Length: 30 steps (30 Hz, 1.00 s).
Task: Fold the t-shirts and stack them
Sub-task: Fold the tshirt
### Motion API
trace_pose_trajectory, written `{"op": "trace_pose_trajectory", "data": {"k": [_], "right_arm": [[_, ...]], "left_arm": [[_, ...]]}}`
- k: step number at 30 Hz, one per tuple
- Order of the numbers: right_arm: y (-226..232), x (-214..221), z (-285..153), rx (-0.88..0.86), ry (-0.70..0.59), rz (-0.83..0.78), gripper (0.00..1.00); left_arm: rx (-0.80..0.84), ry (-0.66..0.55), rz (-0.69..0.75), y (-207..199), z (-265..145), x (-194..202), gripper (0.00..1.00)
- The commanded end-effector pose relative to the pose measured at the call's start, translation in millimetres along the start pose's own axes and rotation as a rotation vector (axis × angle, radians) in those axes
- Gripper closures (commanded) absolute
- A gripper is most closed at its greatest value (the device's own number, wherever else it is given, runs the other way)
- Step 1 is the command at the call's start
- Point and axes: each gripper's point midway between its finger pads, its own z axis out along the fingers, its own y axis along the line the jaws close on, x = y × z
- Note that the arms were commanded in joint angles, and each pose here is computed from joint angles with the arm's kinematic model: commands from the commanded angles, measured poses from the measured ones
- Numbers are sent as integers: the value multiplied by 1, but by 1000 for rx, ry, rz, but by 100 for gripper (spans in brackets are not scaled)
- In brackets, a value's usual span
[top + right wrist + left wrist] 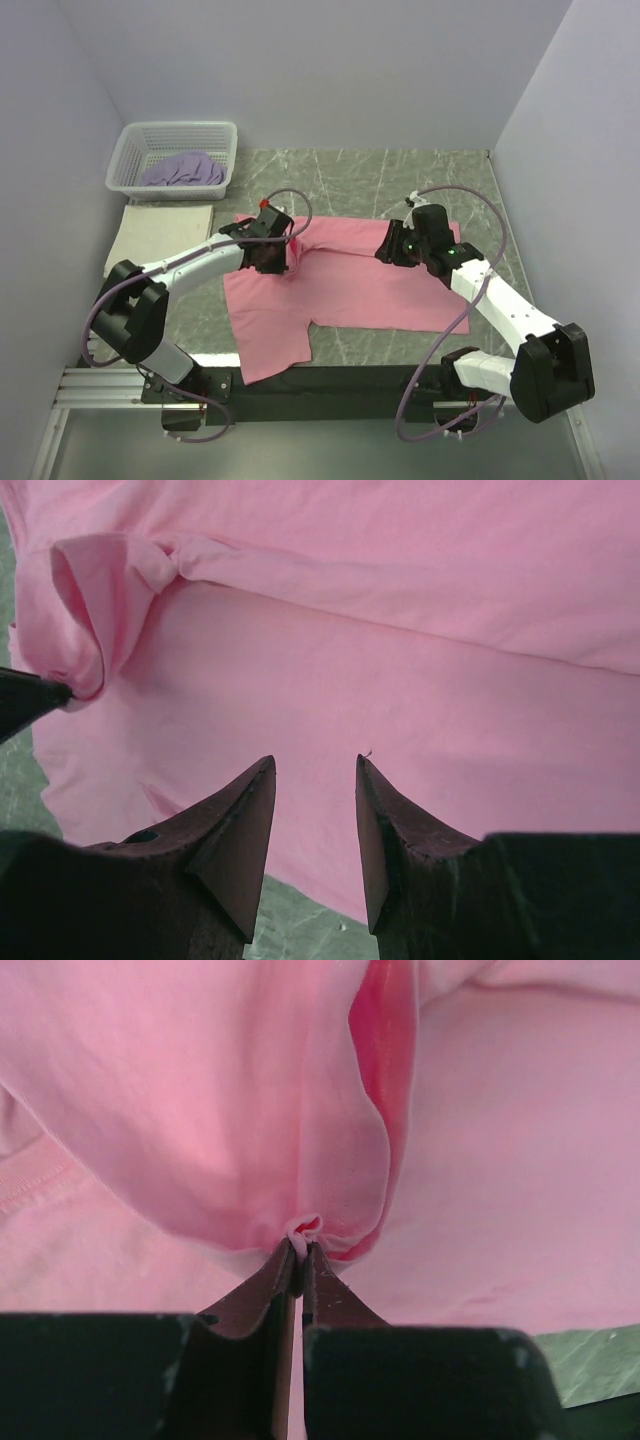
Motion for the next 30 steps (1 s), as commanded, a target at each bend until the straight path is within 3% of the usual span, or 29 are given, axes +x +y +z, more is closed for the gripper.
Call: {"op": "trace_pose_trajectory", "data": {"k": [1,9,15,18,22,25,30], "right_arm": [[-2,1,-3,8,-7,-23,55],[1,11,15,-15,54,-5,55],[16,7,24,-51,74,-12,54],[18,5,24,-49,70,-15,54],[12,3,18,-20,53,-33,53],[8,3,12,-3,38,-39,54],[10,2,-1,-16,2,-41,54]], "left_arm": [[11,-5,-16,0,-3,8,91],[-86,-1,-31,23,0,22,86],[-46,29,-5,19,0,43,62],[-25,33,-16,20,-5,52,41],[30,-29,-33,10,-22,36,12],[83,-121,-26,-5,-37,7,4],[42,-225,24,-17,-32,-40,3]]}}
